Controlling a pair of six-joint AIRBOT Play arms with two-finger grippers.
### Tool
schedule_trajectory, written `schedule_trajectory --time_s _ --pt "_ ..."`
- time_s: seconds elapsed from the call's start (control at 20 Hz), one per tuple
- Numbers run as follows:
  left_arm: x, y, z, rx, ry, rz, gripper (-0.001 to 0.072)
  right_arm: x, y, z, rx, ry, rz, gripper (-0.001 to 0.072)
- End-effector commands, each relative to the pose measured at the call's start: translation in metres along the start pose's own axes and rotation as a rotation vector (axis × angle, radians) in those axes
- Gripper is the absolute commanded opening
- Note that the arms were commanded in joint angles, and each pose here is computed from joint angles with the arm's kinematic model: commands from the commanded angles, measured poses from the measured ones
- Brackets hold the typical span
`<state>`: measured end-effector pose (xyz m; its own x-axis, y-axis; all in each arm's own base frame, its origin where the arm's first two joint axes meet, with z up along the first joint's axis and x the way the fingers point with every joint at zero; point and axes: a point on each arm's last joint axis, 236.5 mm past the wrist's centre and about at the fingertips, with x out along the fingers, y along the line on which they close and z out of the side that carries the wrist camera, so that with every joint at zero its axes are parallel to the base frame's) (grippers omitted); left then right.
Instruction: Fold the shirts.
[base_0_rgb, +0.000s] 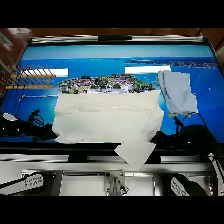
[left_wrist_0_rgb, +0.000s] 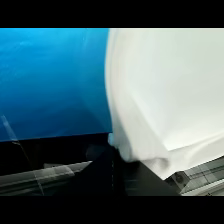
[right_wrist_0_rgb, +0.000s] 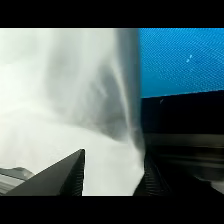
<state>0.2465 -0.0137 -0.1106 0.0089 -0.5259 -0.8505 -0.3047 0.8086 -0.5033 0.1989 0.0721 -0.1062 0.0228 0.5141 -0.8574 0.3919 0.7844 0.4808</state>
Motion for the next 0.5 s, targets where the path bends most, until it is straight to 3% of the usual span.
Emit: schedule_trajectory --time_s 0.0,0.1,0.15,0.45 --pt "0.000 0.001 0.002 0.001 -0.010 0.005 0.0032 0.019 0.005 -0.008 -0.029 0.036 -0.054 0.0464" --pt "-0.001 0.001 0.003 0.012 -0.012 0.005 0.0032 0.024 0.008 -0.013 -0.036 0.056 -0.059 0.0145" --pt "-0.003 0.000 0.006 0.023 -0.017 0.006 0.0032 0.021 0.011 -0.011 -0.050 0.047 -0.054 0.0062" --pt "-0.057 -0.032 0.055 0.233 -0.128 -0.011 0.0029 -0.065 0.080 0.079 -0.236 -0.311 -0.010 0.0060"
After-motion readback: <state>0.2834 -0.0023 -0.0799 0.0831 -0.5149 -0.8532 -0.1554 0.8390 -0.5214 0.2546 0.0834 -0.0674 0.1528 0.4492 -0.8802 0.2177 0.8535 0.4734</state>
